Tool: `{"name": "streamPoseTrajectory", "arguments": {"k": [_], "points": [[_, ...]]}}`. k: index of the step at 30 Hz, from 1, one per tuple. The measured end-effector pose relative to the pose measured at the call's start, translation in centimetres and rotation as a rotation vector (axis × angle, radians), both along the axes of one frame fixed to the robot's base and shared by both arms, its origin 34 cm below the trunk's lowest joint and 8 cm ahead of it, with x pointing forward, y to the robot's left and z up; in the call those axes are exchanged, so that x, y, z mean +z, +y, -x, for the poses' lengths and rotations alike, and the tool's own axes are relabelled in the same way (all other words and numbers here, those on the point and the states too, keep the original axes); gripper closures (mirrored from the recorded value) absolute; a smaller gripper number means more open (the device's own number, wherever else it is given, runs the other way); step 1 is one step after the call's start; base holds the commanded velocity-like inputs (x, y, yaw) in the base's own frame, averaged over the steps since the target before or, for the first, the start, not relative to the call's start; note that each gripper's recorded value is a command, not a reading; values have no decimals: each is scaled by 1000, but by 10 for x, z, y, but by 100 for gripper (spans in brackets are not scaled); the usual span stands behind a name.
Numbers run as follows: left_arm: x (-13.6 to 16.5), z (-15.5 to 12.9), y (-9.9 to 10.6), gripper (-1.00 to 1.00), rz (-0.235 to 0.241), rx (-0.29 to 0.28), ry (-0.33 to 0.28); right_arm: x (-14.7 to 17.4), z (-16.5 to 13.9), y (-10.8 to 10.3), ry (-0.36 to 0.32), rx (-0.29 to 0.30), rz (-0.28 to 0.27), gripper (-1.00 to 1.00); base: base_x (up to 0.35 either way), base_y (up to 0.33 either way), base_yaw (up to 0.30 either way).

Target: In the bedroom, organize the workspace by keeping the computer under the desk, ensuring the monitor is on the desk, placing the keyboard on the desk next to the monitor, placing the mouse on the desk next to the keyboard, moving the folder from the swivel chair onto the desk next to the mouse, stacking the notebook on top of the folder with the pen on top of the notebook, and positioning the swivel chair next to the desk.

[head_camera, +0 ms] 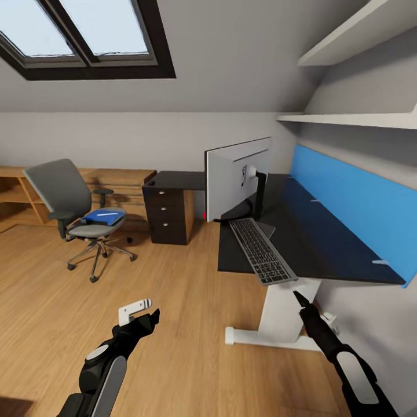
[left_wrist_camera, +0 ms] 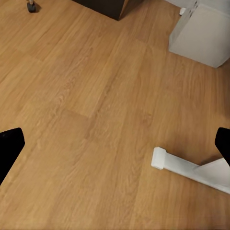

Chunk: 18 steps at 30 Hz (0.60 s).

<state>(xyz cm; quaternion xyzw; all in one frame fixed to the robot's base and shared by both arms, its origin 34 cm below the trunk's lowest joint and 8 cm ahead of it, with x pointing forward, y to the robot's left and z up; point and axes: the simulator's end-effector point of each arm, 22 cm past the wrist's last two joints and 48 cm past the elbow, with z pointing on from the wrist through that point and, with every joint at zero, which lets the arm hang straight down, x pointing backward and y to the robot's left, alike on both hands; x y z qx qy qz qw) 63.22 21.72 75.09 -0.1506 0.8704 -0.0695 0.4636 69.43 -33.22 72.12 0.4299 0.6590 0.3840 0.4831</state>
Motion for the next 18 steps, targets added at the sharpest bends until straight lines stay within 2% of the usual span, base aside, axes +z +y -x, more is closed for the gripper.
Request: {"name": "streamPoseTrajectory", "arguments": {"k": [5,6,7,12,18], "points": [[-4,0,0,-100,0,0,0,2,-1,-2,-21,-25,-68,-100,0,0,0],[-4,0,0,-100,0,0,0,6,-2,-4,-36,-46,-121,-100,0,0,0],[-4,0,0,-100,0,0,0,8,-3,-5,-43,-55,-144,-100,0,0,0],[-4,0,0,-100,0,0,0,11,-3,-5,-52,-67,-181,-100,0,0,0],[-4,0,0,-100,1,-1,0,11,-3,1,-50,-47,-207,-100,0,0,0]]}}
